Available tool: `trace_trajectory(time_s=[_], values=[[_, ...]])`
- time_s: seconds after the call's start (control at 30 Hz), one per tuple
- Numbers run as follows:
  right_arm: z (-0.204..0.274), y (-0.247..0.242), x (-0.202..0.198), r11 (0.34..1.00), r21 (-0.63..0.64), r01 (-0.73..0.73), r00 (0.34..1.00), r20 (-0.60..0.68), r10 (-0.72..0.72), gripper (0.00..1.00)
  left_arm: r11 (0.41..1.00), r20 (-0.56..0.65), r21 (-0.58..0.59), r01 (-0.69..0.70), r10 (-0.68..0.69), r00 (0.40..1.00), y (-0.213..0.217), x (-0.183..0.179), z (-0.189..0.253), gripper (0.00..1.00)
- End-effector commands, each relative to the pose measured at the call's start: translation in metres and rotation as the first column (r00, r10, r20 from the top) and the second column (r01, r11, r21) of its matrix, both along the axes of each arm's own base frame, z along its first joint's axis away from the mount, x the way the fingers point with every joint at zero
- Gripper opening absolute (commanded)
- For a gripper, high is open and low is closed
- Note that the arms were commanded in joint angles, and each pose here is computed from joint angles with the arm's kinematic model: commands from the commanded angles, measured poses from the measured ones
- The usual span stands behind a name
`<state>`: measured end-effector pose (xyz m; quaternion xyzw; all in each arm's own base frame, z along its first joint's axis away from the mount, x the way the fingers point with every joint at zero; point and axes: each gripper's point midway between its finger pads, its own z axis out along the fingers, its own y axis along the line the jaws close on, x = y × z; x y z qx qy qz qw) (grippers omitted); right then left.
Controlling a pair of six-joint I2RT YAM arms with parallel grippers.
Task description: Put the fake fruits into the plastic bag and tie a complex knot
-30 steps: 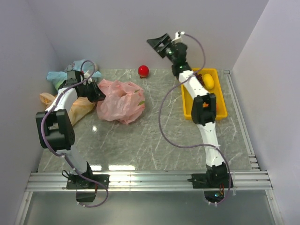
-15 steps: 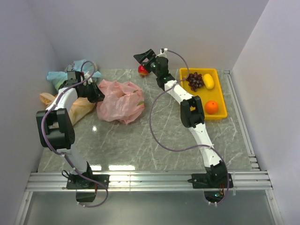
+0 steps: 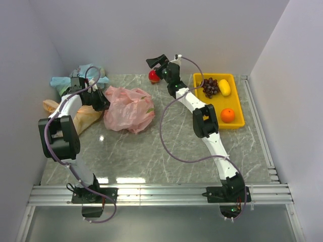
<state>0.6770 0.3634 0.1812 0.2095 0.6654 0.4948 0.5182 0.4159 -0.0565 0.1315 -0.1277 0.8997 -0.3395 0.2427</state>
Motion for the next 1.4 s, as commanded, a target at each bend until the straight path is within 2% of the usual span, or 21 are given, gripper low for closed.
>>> trace_trajectory(time_s=[0.0,0.53,0.7,0.77,0.87,0.9,0.93,0.97,1.0,1.13,1.23,1.3,1.33,1.37], values=[[0.009,0.009,0.0,1.0,0.018,0.008,0.999,0.043,-0.008,1.0,1.0,0.028,-0.002,0.011,-0.011,1.0,0.002,0.004,0.008,0.0],[-0.051,0.003,0.003,0.998,-0.034,0.054,0.993,-0.102,-0.057,1.0,1.0,0.014,-0.007,-0.003,0.003,1.0,0.008,0.006,0.008,0.0],[-0.075,-0.01,0.001,0.995,-0.039,0.097,0.966,-0.238,-0.104,1.0,1.0,0.014,-0.01,-0.007,0.007,1.0,0.009,0.007,0.008,0.0],[-0.089,-0.026,-0.007,0.992,-0.07,0.104,0.936,-0.331,-0.121,1.0,1.0,0.017,-0.008,-0.007,0.007,1.0,0.01,0.008,0.009,0.0],[-0.082,-0.052,-0.023,0.996,-0.069,0.052,0.918,-0.389,-0.075,1.0,1.0,0.018,-0.009,-0.006,0.006,1.0,0.01,0.008,0.01,0.0],[-0.069,-0.045,-0.031,0.998,-0.05,-0.041,0.932,-0.362,0.02,1.0,1.0,0.025,-0.012,-0.007,0.007,1.0,0.01,0.009,0.011,0.0],[-0.036,-0.041,-0.032,0.987,-0.1,-0.123,0.969,-0.229,0.097,1.0,1.0,0.022,-0.026,-0.007,0.007,1.0,0.008,0.009,0.011,0.0],[-0.023,-0.045,-0.03,0.981,-0.119,-0.151,0.974,-0.186,0.127,1.0,1.0,0.026,-0.027,-0.007,0.007,1.0,0.008,0.009,0.011,0.0],[-0.012,-0.046,-0.029,0.977,-0.137,-0.162,0.978,-0.155,0.141,1.0,1.0,0.032,-0.03,-0.007,0.008,0.999,0.007,0.011,0.012,0.0],[0.031,-0.051,-0.029,0.925,-0.346,-0.159,0.984,0.026,0.179,1.0,1.0,0.044,-0.021,0.02,-0.019,0.999,0.006,0.018,0.014,0.0],[0.059,-0.046,-0.043,0.873,-0.453,-0.181,0.954,0.133,0.267,1.0,0.997,0.059,0.017,0.078,-0.079,0.995,-0.002,0.018,0.018,0.0],[0.074,-0.043,-0.054,0.851,-0.479,-0.214,0.93,0.166,0.327,1.0,0.992,0.069,0.031,0.118,-0.12,0.99,-0.014,0.015,0.022,0.0],[0.089,-0.043,-0.067,0.823,-0.513,-0.246,0.896,0.204,0.395,1.0,0.988,0.088,0.053,0.145,-0.149,0.985,-0.017,0.014,0.024,0.0],[0.096,-0.034,-0.091,0.774,-0.526,-0.353,0.819,0.225,0.527,1.0,0.981,0.099,0.071,0.179,-0.185,0.978,-0.028,0.011,0.025,0.0]])
